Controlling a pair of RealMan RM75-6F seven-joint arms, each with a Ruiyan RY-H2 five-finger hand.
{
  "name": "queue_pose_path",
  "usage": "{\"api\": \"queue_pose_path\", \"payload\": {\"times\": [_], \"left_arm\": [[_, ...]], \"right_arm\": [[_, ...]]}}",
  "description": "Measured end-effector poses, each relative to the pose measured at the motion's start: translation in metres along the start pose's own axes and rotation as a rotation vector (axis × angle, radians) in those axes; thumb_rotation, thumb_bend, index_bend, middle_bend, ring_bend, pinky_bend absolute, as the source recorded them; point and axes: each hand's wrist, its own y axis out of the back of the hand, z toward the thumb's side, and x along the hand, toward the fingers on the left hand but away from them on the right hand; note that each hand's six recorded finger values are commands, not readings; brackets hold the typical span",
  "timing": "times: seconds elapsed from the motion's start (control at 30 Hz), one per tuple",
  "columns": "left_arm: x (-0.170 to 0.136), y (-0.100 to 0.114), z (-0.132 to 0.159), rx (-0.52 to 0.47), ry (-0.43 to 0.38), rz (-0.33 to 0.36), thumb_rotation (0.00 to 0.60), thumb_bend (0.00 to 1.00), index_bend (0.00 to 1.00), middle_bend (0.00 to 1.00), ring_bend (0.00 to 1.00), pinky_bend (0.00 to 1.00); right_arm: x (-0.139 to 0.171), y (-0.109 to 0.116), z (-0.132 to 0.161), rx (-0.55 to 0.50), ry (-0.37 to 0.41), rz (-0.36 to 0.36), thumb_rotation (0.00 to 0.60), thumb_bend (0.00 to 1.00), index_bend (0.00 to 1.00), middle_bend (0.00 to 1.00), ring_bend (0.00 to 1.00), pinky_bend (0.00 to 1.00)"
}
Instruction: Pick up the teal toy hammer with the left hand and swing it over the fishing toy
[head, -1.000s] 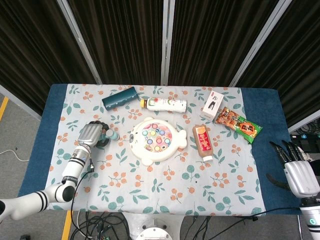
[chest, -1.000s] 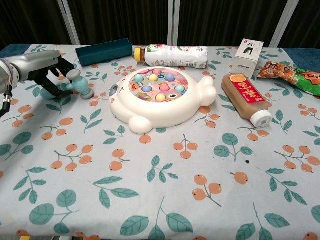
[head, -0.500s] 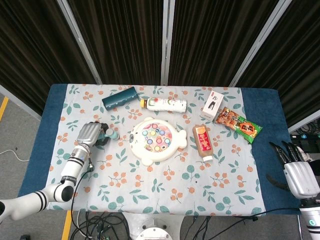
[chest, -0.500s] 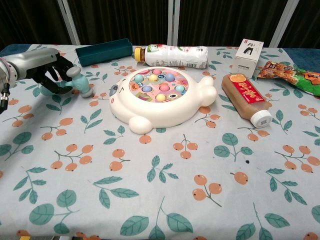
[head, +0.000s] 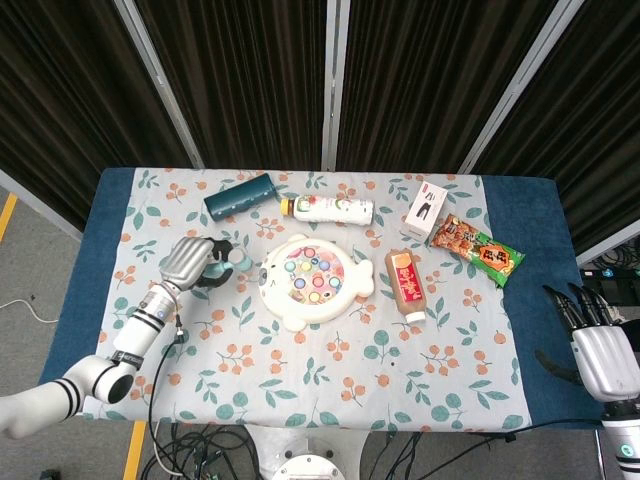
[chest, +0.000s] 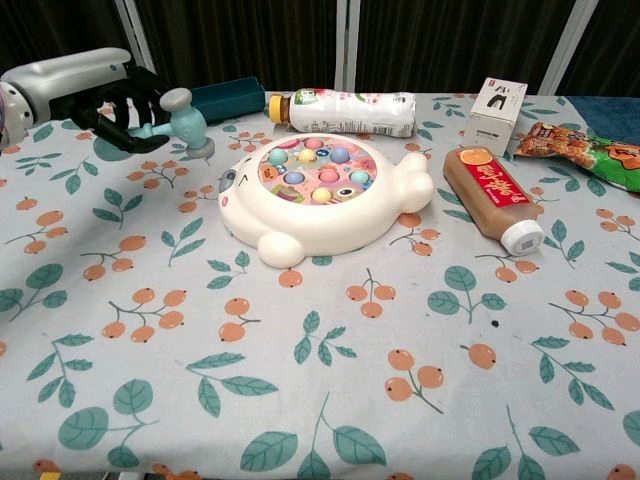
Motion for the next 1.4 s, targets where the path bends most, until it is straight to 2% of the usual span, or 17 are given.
{"api": "queue_pose_path", "payload": {"times": [0.2,0.37,0.57,0.77,0.97,1.23,1.4], "left_arm": [[0.015,0.013,0.043,0.082,-0.183,-0.027,0.6,0.56,0.63,0.61,0.51,0.67],[0.029,0.014,0.067,0.153,-0.256,-0.079,0.6,0.57,0.63,0.61,0.52,0.69],[0.042,0.006,0.079,0.237,-0.267,-0.172,0.6,0.58,0.63,0.62,0.52,0.69],[0.052,0.003,0.089,0.212,-0.243,-0.227,0.6,0.58,0.63,0.62,0.52,0.69],[0.06,-0.001,0.093,0.181,-0.23,-0.245,0.6,0.58,0.64,0.62,0.52,0.69],[0.064,-0.014,0.089,0.201,-0.211,-0.26,0.6,0.58,0.64,0.62,0.52,0.69],[0.063,-0.01,0.092,0.188,-0.215,-0.246,0.6,0.58,0.64,0.62,0.52,0.69]], "right_arm": [[0.006,0.001,-0.002,0.001,-0.017,-0.007,0.6,0.12,0.07,0.17,0.0,0.0],[0.009,0.0,-0.003,-0.001,-0.029,-0.006,0.6,0.12,0.07,0.17,0.0,0.0],[0.009,0.0,-0.004,-0.002,-0.033,-0.007,0.6,0.12,0.07,0.17,0.0,0.0],[0.009,0.0,-0.005,-0.003,-0.033,-0.006,0.6,0.12,0.07,0.17,0.0,0.0],[0.009,0.0,-0.006,-0.004,-0.036,-0.006,0.6,0.12,0.07,0.17,0.0,0.0],[0.01,-0.001,-0.008,-0.005,-0.044,-0.003,0.6,0.12,0.07,0.17,0.0,0.0],[0.01,0.001,-0.008,-0.004,-0.041,-0.01,0.6,0.12,0.07,0.17,0.0,0.0]]}}
